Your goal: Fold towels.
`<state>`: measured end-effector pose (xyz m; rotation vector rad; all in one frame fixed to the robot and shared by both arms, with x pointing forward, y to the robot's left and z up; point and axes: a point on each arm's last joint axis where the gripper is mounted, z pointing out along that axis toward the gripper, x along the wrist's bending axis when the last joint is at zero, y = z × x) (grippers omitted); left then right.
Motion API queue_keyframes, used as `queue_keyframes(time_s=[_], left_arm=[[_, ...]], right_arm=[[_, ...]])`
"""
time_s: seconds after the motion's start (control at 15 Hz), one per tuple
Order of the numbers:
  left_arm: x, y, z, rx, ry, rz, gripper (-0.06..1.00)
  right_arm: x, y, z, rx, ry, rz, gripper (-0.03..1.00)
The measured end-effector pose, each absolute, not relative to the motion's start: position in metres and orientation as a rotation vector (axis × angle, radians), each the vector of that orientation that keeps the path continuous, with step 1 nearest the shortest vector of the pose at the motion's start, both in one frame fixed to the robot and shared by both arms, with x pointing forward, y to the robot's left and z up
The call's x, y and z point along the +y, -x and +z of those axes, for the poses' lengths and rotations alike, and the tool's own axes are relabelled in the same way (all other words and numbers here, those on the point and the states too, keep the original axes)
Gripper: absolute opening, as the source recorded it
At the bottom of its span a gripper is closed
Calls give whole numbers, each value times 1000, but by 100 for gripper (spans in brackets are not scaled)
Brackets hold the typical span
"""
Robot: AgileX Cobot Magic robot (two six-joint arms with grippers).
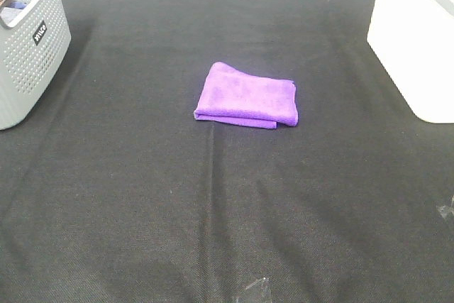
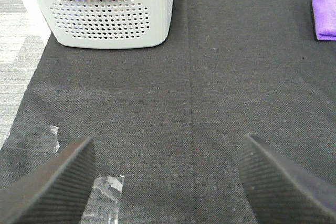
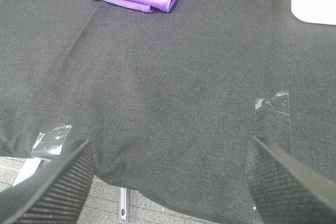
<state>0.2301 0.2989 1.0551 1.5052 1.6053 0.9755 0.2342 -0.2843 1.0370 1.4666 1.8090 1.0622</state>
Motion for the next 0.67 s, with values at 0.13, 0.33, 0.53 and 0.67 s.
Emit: queue_keyframes(time_s=[0.13,0.33,0.53,0.67], left_arm=[[299,-230,1055,1605,-1505,975,70],[299,-230,1055,1605,-1505,974,70],[299,-230,1055,1605,-1505,973,70],[299,-230,1055,1605,-1505,973,70]], right_arm=[[-284,-234,1037,1809,-1467,1062,76],[-284,-234,1037,1809,-1467,1062,76],[-284,-234,1037,1809,-1467,1062,76],[-284,-234,1037,1808,-1466,1063,76]])
